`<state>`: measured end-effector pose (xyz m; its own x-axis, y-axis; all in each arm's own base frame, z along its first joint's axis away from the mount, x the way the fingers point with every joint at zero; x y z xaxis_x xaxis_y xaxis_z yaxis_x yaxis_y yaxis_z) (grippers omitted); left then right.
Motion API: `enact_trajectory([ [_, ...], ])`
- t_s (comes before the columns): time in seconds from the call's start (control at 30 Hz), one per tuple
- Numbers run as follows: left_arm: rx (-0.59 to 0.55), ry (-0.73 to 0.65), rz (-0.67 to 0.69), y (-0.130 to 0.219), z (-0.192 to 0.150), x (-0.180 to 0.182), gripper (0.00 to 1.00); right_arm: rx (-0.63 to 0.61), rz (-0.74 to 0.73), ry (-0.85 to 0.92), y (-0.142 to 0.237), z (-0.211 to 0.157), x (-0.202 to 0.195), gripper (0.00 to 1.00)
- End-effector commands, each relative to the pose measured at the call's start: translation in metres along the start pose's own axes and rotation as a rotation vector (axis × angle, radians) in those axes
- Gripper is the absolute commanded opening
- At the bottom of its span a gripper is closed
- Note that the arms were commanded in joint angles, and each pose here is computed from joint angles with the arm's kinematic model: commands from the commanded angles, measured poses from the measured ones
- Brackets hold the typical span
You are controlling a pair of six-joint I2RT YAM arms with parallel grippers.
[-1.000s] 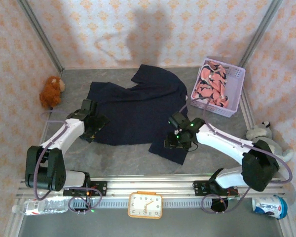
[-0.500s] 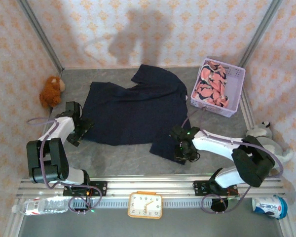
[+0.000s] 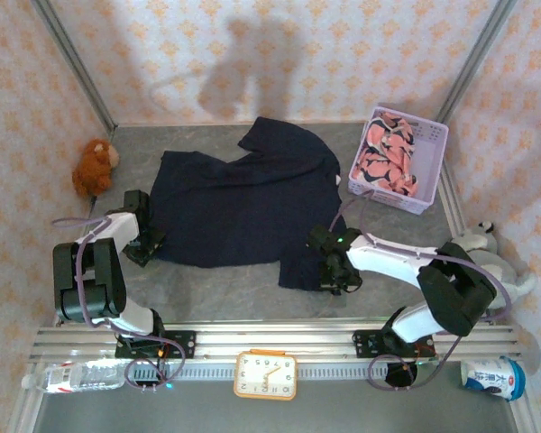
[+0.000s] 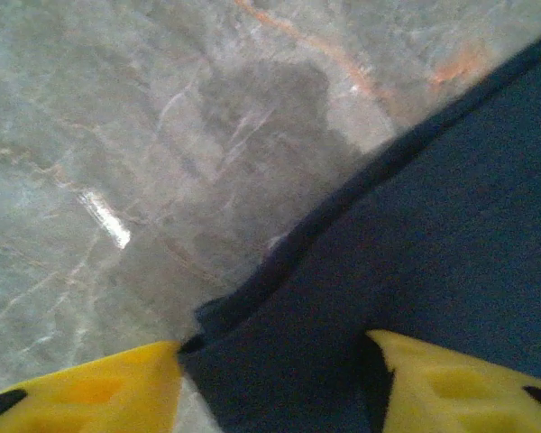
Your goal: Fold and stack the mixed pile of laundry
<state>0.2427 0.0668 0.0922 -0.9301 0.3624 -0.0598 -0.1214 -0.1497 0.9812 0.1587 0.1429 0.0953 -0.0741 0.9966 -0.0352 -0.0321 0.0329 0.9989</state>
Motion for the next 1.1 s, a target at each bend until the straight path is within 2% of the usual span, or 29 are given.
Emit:
enact_trajectory([
  [0.0, -0.006, -0.012, 0.044, -0.015, 0.002, 0.002, 0.32, -0.024, -0.076, 0.020, -0.006, 0.003, -0.006, 0.00],
  [0.07, 0.011, -0.022, 0.030, -0.015, 0.001, 0.001, 0.12, -0.033, -0.075, 0.030, -0.004, 0.006, -0.004, 0.00],
  [0.13, 0.033, -0.030, -0.003, -0.012, -0.001, -0.003, 0.01, -0.053, -0.070, 0.039, 0.000, 0.015, -0.002, 0.00],
  [0.23, 0.054, -0.026, -0.082, 0.005, 0.007, -0.020, 0.00, -0.099, -0.053, 0.048, 0.017, 0.050, 0.005, 0.00],
  [0.4, 0.034, -0.004, -0.311, 0.071, 0.053, -0.091, 0.00, -0.276, 0.008, 0.015, 0.090, 0.166, 0.010, 0.00],
  [0.47, 0.015, 0.001, -0.444, 0.114, 0.078, -0.128, 0.00, -0.388, 0.057, -0.017, 0.141, 0.217, 0.002, 0.00],
  [0.53, -0.015, -0.003, -0.637, 0.178, 0.106, -0.168, 0.00, -0.549, 0.121, -0.039, 0.214, 0.260, -0.011, 0.00],
  [0.6, -0.068, -0.014, -0.836, 0.253, 0.125, -0.194, 0.00, -0.774, 0.207, -0.046, 0.297, 0.276, -0.022, 0.00],
  [0.67, -0.176, -0.036, -1.021, 0.337, 0.135, -0.197, 0.00, -1.074, 0.313, -0.048, 0.383, 0.264, -0.037, 0.00],
  [0.73, -0.296, -0.050, -1.170, 0.401, 0.138, -0.185, 0.00, -1.299, 0.384, -0.032, 0.443, 0.236, -0.048, 0.00],
  [0.8, -0.378, -0.053, -1.266, 0.442, 0.131, -0.165, 0.00, -1.406, 0.415, 0.004, 0.475, 0.210, -0.054, 0.00],
  [0.87, -0.391, -0.091, -1.280, 0.457, 0.117, -0.146, 0.00, -1.414, 0.446, 0.039, 0.479, 0.189, -0.055, 0.00],
  [0.9, -0.379, -0.109, -1.251, 0.451, 0.111, -0.141, 0.00, -1.412, 0.466, 0.042, 0.474, 0.182, -0.055, 0.00],
  [0.97, -0.344, -0.120, -1.175, 0.417, 0.097, -0.134, 0.00, -1.349, 0.492, 0.044, 0.445, 0.171, -0.054, 0.00],
  [1.07, -0.260, -0.042, -1.088, 0.337, 0.073, -0.113, 0.00, -1.174, 0.507, 0.009, 0.387, 0.157, -0.053, 0.00],
])
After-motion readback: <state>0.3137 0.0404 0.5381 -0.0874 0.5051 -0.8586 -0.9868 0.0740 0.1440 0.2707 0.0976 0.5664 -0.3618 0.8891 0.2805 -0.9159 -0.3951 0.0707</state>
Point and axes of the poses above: each hand's point on the last joint's axis, 136 mm out from that joint toward the fingers, its own y axis back along the fingers, its own x axis along the line the jaws close on, z = x × y, the point moved 8 cm from there along y, back along the fingers, and after that the axes turned 5 degrees about y, right-handed, at the moved point
